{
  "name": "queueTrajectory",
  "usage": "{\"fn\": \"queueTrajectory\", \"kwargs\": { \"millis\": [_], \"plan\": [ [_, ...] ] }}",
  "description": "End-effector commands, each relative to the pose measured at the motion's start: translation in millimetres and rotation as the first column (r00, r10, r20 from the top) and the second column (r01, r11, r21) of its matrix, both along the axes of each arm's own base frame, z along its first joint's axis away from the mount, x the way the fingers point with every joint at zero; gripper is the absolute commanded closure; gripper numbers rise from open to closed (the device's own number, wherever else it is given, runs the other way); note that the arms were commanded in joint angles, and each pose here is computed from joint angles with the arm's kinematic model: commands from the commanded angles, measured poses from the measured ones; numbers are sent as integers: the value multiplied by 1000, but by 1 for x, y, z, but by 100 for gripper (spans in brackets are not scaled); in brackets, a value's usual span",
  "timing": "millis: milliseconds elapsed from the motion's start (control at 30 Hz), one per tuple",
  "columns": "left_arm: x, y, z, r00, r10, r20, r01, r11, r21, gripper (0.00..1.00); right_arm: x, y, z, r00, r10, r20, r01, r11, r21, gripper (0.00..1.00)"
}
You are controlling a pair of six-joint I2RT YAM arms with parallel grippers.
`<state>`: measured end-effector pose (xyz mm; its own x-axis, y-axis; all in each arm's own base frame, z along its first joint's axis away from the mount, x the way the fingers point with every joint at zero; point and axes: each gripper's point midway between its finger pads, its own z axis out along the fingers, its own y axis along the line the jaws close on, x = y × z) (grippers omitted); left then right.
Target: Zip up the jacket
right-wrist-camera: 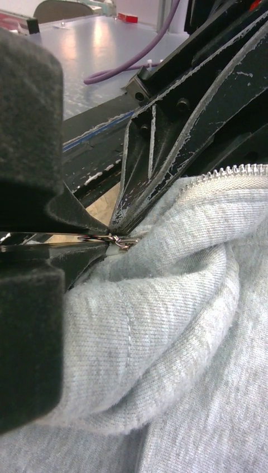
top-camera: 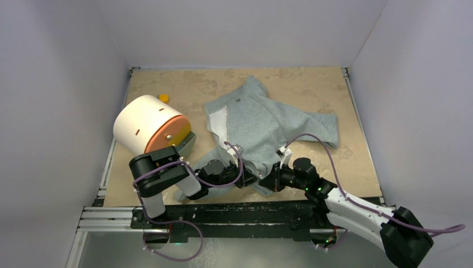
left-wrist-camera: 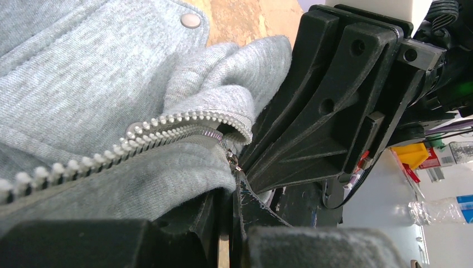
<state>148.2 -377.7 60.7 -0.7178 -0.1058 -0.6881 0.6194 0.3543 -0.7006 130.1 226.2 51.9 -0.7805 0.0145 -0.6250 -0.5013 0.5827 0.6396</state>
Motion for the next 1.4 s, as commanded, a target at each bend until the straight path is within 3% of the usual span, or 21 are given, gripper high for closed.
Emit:
{"fn": "queueTrajectory", "kwargs": {
  "millis": [0,167,333,967,1367],
  "plan": [
    [-3,-5,-1,1000,-19,-11,19,1000,-3,100,1,4,7,1000,6,27,-7,999,38,89],
    [-3,-5,0,1000,-20,-10,20,1000,-4,100,1,5,5,1000,7,15,-8,999,35,84],
    [-3,-5,-1,1000,-19,-11,19,1000,-2,100,0,6,9,1000,16,17,-17,999,42,100],
    [-5,-1,-7,1000,-22,-6,22,1000,9,100,-9,17,53,997,79,19,-80,987,136,100],
    [-11,1,-9,999,-36,2,36,999,15,100,14,20,72,996,-74,-46,81,977,195,100]
  ]
}}
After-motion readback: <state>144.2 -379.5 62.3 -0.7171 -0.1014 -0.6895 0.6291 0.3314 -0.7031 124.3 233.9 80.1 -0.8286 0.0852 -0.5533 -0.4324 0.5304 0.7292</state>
